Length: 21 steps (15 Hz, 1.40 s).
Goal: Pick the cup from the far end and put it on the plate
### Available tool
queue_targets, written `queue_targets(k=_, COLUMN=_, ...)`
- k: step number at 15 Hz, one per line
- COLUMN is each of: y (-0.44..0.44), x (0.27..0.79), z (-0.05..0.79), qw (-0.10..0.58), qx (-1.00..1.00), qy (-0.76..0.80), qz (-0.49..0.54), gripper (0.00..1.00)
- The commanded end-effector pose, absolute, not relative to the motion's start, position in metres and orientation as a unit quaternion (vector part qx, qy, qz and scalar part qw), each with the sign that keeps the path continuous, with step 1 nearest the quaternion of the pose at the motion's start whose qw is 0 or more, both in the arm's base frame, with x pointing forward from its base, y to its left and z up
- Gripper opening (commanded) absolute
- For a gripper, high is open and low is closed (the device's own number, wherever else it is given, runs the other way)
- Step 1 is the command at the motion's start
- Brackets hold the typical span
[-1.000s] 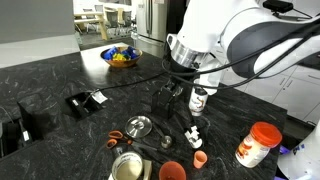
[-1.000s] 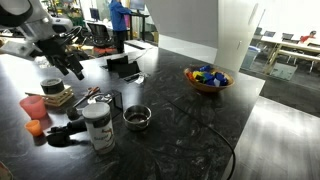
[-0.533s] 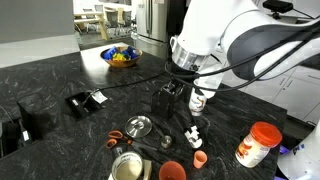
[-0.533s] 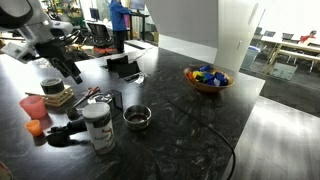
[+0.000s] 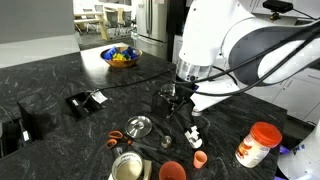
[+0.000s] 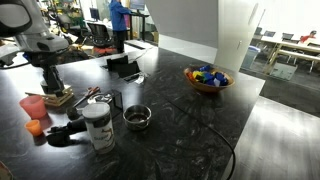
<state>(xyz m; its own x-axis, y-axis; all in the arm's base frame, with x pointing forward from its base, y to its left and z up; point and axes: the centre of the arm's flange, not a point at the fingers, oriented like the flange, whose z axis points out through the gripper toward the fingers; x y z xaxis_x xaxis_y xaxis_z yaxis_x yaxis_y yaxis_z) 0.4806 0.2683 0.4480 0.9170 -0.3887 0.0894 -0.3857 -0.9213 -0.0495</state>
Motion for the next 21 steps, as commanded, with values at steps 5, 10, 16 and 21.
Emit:
queue_targets(k=5, y=0.272, x=0.479, z=0.446, qw=0.034, qx=-0.976, qy=0.212, qz=-0.030, gripper=1.00)
queue_targets(k=10, y=0.280, x=0.493, z=0.426, qw=0.058, qx=-0.974, qy=0.219, qz=-0.022, gripper=1.00)
queue_targets(k=16, y=0.288, x=0.498, z=0.385, qw=0.071, qx=-0.972, qy=0.225, qz=0.014, gripper=1.00)
queue_targets(k=21, y=0.286, x=0.499, z=0.359, qw=0.070, qx=-0.969, qy=0.232, qz=0.040, gripper=1.00)
